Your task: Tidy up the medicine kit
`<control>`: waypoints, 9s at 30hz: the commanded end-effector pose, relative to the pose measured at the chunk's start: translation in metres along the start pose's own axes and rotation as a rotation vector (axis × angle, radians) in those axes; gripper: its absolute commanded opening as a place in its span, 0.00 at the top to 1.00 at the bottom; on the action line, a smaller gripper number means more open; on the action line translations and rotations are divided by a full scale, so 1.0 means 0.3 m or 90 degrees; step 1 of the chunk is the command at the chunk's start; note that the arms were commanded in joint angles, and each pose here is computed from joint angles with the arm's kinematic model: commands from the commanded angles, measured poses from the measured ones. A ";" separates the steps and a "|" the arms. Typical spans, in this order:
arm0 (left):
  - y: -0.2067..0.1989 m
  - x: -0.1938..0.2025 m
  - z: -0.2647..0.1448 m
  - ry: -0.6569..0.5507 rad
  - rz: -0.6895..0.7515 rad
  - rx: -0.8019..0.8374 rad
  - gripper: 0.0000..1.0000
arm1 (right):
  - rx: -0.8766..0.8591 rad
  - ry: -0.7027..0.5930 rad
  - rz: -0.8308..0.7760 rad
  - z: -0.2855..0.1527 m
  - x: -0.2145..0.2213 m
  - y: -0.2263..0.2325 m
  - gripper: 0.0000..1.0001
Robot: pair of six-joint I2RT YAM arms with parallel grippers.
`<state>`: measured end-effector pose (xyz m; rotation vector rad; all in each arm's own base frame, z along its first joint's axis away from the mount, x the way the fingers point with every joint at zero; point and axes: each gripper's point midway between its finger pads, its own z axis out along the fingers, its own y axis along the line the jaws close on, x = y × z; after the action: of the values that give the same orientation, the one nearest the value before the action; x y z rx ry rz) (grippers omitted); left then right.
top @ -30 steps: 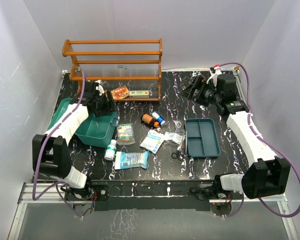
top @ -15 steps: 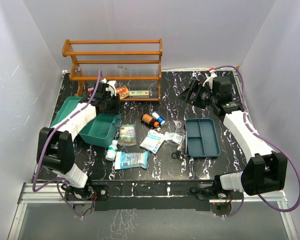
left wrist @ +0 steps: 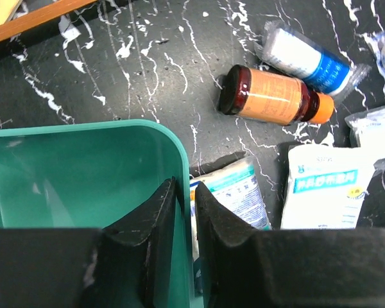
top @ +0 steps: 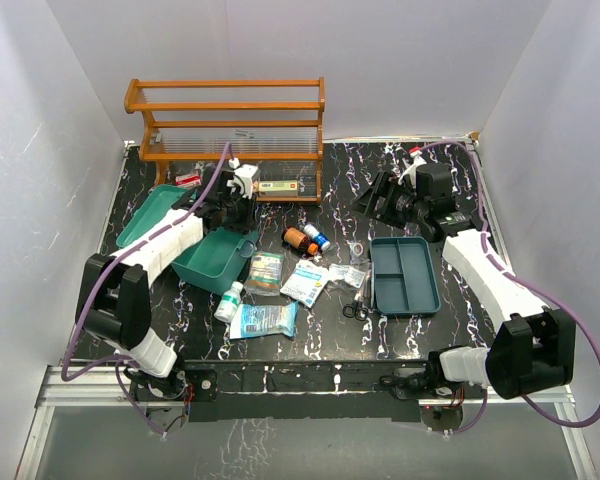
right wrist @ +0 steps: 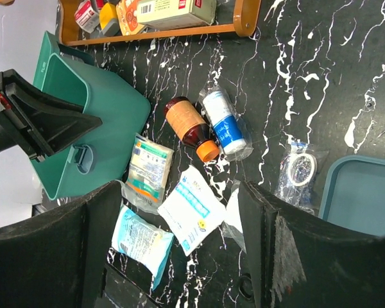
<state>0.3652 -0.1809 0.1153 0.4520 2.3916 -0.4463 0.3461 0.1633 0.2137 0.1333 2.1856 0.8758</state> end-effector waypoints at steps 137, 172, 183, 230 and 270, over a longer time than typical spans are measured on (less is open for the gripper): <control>-0.456 0.008 -0.310 -0.299 0.471 0.229 0.67 | -0.179 0.226 0.059 -0.116 0.238 0.426 0.38; 0.067 0.002 -0.330 -0.292 -0.629 -0.161 0.65 | -0.012 0.018 0.005 -0.118 0.190 0.186 0.37; 0.114 0.031 -0.150 -0.211 -0.674 -0.230 0.66 | 0.133 -0.038 -0.003 0.022 0.158 0.017 0.37; 0.060 0.060 0.172 -0.070 -0.679 -0.288 0.42 | 0.173 0.015 -0.002 0.053 0.192 -0.015 0.38; 0.221 0.053 0.124 -0.090 -0.585 -0.388 0.52 | 0.182 0.042 -0.019 0.107 0.174 -0.002 0.39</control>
<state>0.4052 -0.1429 0.0695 -0.9056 2.3226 -0.1522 0.3174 0.1915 0.1379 0.2450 2.4416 0.5198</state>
